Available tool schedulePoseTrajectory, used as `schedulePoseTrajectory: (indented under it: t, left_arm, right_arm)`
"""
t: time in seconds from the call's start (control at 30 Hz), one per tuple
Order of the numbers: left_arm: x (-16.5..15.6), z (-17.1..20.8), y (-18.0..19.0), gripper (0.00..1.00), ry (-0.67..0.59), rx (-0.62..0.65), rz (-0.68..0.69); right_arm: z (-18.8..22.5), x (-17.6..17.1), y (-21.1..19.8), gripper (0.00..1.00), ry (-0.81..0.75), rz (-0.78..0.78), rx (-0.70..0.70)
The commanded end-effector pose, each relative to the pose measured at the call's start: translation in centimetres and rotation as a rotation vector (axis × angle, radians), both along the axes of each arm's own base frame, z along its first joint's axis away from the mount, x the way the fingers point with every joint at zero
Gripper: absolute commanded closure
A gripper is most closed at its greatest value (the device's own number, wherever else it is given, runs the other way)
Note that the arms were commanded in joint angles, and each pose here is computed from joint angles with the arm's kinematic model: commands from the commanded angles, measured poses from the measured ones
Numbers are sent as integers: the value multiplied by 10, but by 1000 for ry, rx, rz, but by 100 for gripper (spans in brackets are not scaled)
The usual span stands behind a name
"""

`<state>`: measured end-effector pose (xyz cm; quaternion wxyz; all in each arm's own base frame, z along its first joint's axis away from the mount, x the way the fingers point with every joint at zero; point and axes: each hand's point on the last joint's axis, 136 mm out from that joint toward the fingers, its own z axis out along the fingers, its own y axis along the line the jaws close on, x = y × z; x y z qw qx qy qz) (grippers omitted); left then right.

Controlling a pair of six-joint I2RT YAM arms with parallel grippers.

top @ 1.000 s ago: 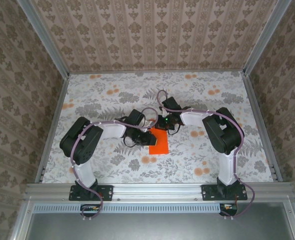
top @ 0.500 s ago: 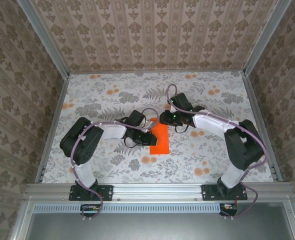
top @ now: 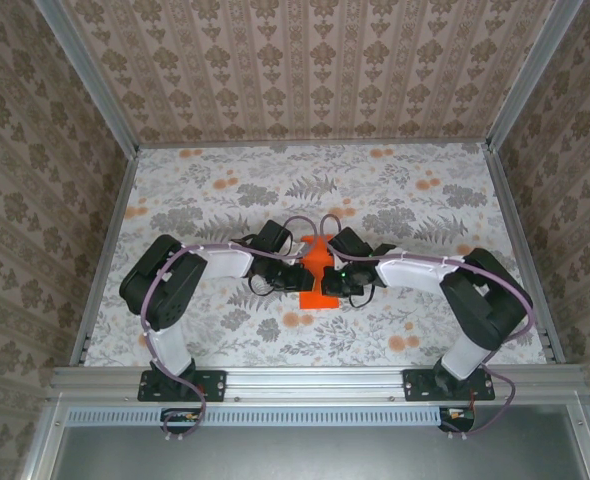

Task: Fold a paper plane with a square sheet of paper (fold left side to right side)
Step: Hold the square sheet of paper at the center of the table.

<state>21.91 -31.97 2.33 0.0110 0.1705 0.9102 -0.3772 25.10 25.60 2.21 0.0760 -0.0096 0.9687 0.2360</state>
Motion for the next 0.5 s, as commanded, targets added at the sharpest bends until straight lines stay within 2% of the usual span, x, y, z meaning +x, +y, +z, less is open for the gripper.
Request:
schedulePoseTrajectory:
  t: [0.0,0.27,0.47]
  left_arm:
    - [-9,-8,7,77,20,52,13]
    - [5,17,-5,75,-30,-6,25]
    - [21,17,-8,76,-42,-18,42]
  right_arm:
    - [-16,-7,-8,98,51,-26,-48]
    - [-37,-20,-28,100,104,-3,-162]
    - [-47,-24,-33,100,120,7,-194]
